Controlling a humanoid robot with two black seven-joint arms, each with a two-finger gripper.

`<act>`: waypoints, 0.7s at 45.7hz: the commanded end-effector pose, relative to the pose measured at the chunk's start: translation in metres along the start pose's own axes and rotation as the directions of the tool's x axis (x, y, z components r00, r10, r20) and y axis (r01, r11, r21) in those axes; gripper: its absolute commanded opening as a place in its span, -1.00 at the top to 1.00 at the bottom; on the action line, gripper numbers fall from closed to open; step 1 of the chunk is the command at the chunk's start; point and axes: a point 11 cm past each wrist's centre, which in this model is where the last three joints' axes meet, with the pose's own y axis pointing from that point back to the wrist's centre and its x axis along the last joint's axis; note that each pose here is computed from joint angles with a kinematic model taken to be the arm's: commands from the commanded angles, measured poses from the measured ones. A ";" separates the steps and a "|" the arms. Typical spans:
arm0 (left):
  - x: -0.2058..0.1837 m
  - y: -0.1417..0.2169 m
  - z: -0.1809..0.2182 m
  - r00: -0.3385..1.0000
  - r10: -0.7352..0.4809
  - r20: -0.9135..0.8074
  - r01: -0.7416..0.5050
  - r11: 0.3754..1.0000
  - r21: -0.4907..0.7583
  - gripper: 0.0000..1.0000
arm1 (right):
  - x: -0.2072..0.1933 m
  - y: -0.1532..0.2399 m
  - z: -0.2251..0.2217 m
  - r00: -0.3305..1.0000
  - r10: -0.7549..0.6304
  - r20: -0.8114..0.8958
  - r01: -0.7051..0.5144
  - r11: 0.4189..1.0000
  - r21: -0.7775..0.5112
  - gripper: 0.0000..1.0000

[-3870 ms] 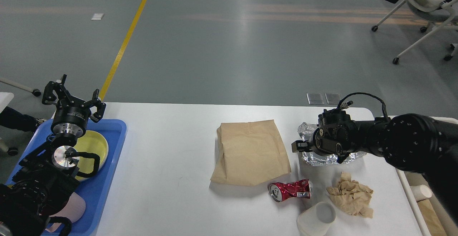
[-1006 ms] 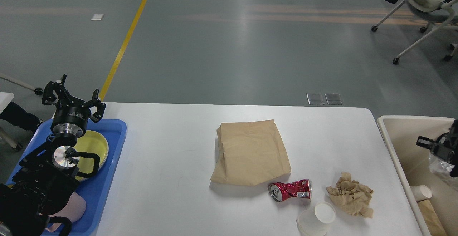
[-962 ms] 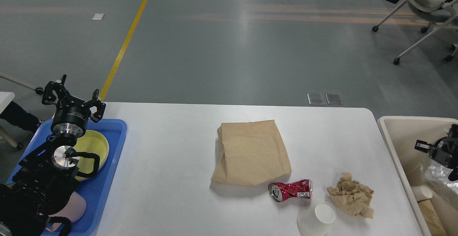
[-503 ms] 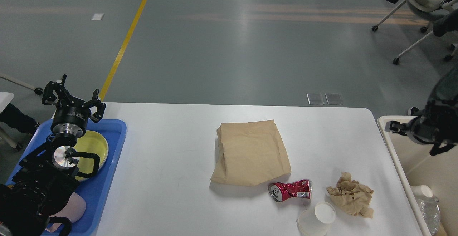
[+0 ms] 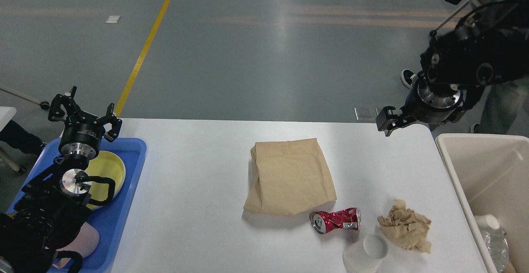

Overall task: Tidy desktop
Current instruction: 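Move the right gripper back over the crumpled tan paper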

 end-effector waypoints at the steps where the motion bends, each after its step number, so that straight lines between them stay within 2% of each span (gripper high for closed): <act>1: 0.000 0.000 0.000 1.000 0.000 0.000 0.000 1.000 0.000 -0.92 | -0.012 0.017 -0.005 0.993 -0.114 -0.044 0.114 0.993 0.004 -1.00; 6: 0.000 0.000 0.000 1.000 0.000 0.000 0.000 1.000 0.000 -0.92 | -0.023 0.001 0.000 0.985 -0.172 -0.035 0.172 0.985 0.005 -1.00; 17: 0.000 0.000 0.000 1.000 0.000 0.000 0.000 1.000 0.000 -0.92 | -0.085 -0.097 0.018 0.945 -0.325 0.029 0.326 0.945 -0.004 -1.00; 25: 0.000 0.000 0.000 1.000 0.000 0.000 0.000 1.000 0.000 -0.92 | -0.114 -0.143 0.021 0.950 -0.306 0.069 0.307 0.952 -0.010 -1.00; 32: 0.000 0.000 0.000 1.000 0.000 0.000 0.000 1.000 0.000 -0.92 | -0.118 -0.163 0.030 0.955 -0.277 0.104 0.281 0.959 -0.027 -1.00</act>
